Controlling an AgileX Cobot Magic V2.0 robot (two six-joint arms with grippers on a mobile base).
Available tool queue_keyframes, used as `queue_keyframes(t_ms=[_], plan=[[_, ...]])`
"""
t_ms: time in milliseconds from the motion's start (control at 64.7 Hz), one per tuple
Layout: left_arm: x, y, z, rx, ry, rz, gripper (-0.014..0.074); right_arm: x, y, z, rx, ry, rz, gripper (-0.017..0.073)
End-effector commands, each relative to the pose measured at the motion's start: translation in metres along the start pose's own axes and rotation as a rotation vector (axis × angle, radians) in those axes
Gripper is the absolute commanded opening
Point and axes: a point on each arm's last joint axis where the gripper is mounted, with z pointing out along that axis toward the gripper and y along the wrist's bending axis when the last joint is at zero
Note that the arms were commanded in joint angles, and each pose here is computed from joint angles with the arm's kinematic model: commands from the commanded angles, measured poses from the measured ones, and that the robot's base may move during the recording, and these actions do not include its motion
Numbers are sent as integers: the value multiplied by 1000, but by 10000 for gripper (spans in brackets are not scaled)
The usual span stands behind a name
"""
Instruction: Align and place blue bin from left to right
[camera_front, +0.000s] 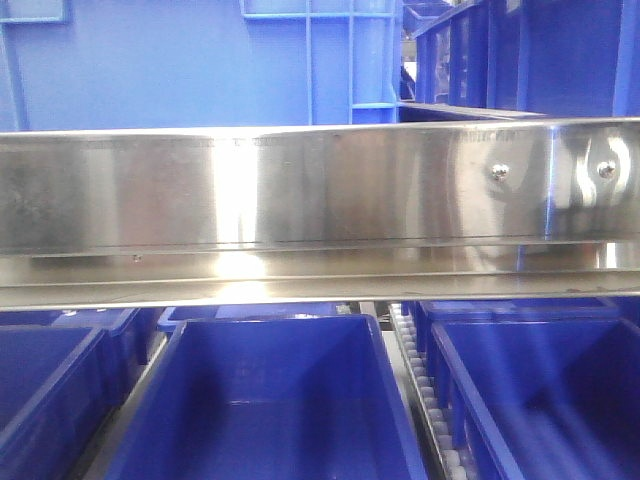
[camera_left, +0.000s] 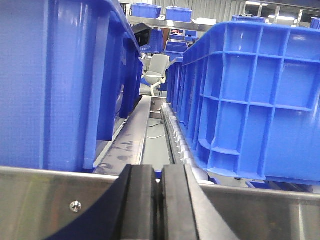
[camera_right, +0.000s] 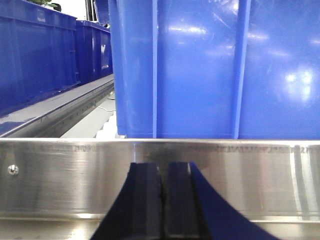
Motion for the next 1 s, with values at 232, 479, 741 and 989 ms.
queue_keyframes(t_ms=[232,479,741,989], plan=[[-4,-1,0,9,-35,2,13,-3,0,0,4,-31,5,-79],[-5,-1,0,10,-45,1,13,-3,0,0,4,-31,5,-79],[-9,-1,-1,16,-93,1,13,-9,-1,-1,8,-101,5,-79],[-14,-2,-1,22,-147,1,13,-13,-1,-1,11,-143,5,-79]])
